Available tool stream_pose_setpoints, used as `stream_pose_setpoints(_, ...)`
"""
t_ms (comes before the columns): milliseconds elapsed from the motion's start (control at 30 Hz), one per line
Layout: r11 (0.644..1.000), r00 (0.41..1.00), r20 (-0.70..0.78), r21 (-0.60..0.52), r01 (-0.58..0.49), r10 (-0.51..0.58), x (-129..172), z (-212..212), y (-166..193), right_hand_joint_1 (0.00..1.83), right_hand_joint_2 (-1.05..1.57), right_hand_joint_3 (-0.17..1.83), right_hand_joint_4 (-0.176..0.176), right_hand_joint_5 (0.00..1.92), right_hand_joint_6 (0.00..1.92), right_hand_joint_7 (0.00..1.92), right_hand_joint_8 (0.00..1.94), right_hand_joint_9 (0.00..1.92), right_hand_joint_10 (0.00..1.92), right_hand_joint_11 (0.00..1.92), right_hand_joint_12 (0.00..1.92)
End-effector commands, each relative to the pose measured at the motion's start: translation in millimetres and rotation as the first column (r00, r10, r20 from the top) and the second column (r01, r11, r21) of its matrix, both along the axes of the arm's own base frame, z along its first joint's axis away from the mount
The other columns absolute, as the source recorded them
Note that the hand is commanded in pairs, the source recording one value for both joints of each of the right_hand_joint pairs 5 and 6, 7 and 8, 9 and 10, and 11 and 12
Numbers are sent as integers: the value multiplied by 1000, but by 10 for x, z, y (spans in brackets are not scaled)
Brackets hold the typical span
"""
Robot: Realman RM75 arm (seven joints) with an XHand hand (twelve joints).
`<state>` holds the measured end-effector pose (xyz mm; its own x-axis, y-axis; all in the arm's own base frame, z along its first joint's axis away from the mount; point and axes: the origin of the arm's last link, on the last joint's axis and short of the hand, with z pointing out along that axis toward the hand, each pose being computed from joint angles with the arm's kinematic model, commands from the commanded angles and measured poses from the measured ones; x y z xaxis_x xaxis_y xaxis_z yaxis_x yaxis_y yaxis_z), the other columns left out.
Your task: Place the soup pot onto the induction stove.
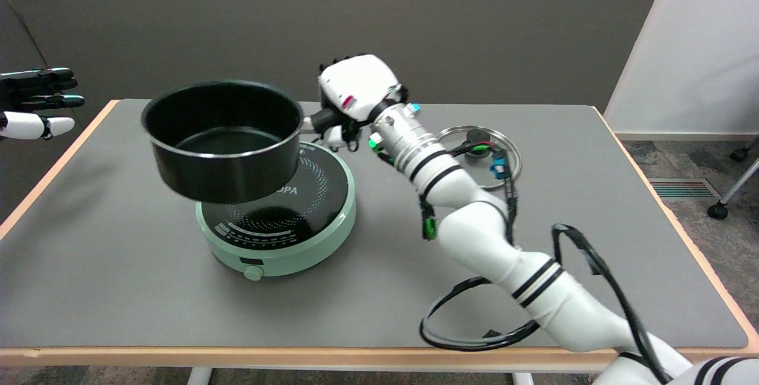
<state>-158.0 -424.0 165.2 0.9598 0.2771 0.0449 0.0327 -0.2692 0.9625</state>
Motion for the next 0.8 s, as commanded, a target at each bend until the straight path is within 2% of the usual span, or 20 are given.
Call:
stream_pose_setpoints(33, 998, 997, -44, 19, 65, -64, -301, -579, -195, 970, 1065, 911, -84, 1696, 1696, 1696, 1696, 1696, 1696, 1696, 1696)
stream_pose_setpoints(333, 999, 999, -52, -34, 6, -8, -286, -374, -247, 965, 1075, 897, -83, 1696, 1696, 1696, 1696, 1696, 1696, 1696, 1696)
stream_pose_setpoints(800, 990, 992, -101, -109, -84, 73, -474, 73, -31, 957, 1094, 870, -82, 1703, 1703, 1703, 1703, 1703, 1703, 1703, 1703)
